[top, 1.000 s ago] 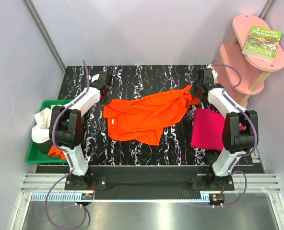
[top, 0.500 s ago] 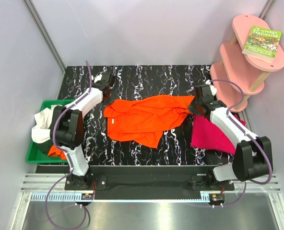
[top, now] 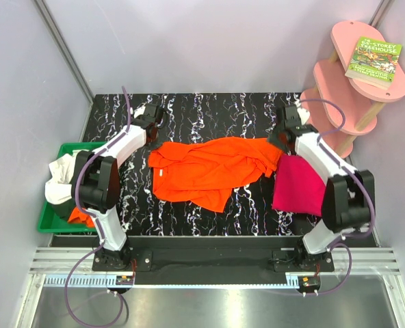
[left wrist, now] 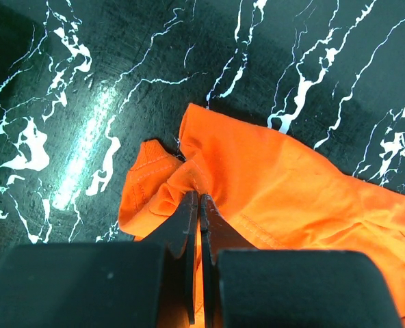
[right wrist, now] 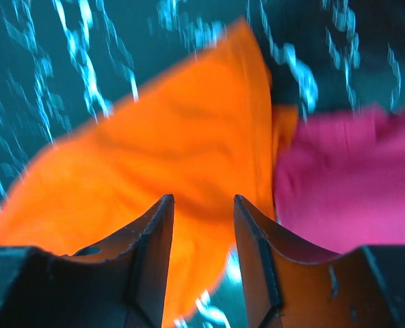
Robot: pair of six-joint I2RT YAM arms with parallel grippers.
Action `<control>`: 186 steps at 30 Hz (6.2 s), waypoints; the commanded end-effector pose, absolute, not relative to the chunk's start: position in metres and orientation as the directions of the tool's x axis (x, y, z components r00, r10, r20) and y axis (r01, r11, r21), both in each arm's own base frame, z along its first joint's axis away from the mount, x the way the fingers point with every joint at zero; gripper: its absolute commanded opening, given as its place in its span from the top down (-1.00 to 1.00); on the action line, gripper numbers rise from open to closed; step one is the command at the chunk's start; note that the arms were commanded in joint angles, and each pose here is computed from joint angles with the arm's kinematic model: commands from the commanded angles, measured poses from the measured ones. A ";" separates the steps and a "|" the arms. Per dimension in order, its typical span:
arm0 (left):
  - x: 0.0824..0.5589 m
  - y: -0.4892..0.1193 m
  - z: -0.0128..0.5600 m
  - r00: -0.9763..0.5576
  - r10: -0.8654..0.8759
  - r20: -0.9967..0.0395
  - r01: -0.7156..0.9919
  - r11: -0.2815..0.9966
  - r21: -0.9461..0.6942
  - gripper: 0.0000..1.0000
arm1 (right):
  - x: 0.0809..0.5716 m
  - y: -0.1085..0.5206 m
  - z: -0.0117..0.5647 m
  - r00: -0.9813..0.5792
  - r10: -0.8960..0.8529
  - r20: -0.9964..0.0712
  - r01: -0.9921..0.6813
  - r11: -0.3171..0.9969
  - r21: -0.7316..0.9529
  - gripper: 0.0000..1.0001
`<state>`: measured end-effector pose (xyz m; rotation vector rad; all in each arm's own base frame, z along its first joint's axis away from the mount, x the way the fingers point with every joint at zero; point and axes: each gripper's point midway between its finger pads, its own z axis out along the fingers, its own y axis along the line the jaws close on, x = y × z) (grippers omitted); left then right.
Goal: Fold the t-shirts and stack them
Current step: Flatten out the tshirt
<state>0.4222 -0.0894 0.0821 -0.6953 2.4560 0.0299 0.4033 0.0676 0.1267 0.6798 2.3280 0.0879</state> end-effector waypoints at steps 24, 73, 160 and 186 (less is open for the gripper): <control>0.423 -0.116 0.080 -0.726 -0.445 -0.525 -0.426 0.890 -0.164 1.00 | 0.396 0.080 0.092 -0.642 0.454 -0.618 0.408 0.885 0.225 0.12; 0.385 -0.132 0.088 -0.737 -0.394 -0.549 -0.382 0.913 -0.143 1.00 | 0.372 0.068 0.063 -0.643 0.470 -0.605 0.474 0.865 0.168 0.71; 0.260 -0.046 0.509 -0.026 -0.024 -0.999 -0.202 0.979 -0.018 1.00 | 0.307 0.034 0.473 -0.070 0.126 -0.990 0.187 0.976 0.112 1.00; 0.310 -0.075 0.531 0.016 -0.009 -1.000 -0.204 0.979 -0.012 1.00 | 0.378 0.064 0.506 -0.013 0.149 -0.989 0.147 0.978 0.145 1.00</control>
